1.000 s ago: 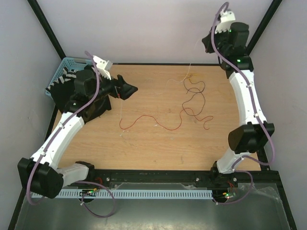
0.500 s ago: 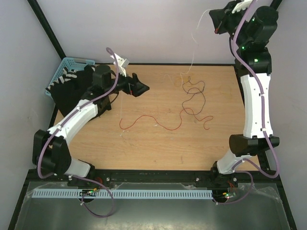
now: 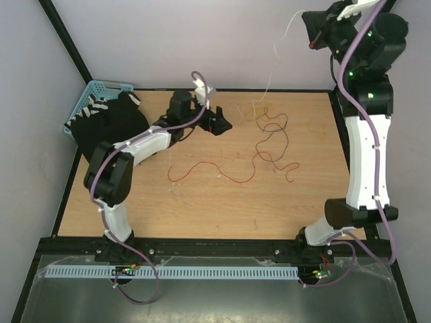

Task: Zip-tie the wires
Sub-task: Straighten the cable at the center of the board.

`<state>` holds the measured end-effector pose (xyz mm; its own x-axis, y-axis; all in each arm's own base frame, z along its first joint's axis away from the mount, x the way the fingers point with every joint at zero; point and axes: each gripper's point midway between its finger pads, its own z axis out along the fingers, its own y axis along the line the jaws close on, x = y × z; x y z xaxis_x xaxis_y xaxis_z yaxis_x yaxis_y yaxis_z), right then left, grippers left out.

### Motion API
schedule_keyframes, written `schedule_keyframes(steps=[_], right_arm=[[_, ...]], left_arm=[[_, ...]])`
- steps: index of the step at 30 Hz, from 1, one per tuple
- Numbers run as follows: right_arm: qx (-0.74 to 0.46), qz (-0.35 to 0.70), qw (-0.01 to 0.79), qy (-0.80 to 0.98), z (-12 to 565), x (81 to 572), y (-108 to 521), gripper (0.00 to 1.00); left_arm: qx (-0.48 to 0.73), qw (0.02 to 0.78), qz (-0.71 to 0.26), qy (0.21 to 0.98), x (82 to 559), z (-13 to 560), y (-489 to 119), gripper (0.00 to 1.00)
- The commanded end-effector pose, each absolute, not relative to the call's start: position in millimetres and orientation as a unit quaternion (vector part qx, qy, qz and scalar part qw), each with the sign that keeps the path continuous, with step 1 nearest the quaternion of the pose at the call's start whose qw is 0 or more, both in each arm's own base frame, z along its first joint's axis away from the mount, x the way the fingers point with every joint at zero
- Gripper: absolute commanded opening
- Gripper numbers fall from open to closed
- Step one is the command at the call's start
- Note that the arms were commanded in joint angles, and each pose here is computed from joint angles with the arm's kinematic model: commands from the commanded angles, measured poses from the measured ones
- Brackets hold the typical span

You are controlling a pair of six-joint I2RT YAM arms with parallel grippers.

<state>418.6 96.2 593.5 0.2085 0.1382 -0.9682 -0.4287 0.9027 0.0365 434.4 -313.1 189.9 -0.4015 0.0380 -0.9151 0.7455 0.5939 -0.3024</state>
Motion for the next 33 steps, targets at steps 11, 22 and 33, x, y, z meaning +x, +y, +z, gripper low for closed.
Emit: schedule_keyframes(steps=[11, 22, 33], right_arm=[[-0.124, 0.173, 0.819, 0.534, 640.5, 323.5, 86.7, 0.00], [-0.126, 0.170, 0.823, 0.527, 642.4, 314.8, 85.8, 0.00], [-0.132, 0.182, 0.828, 0.514, 646.8, 297.4, 88.9, 0.00]], left_arm=[[0.284, 0.533, -0.383, 0.699, 506.2, 172.1, -413.6, 0.94], [0.312, 0.513, -0.411, 0.686, 494.8, 143.4, -460.1, 0.94], [0.311, 0.521, -0.416, 0.678, 503.7, 132.6, -485.5, 0.93]])
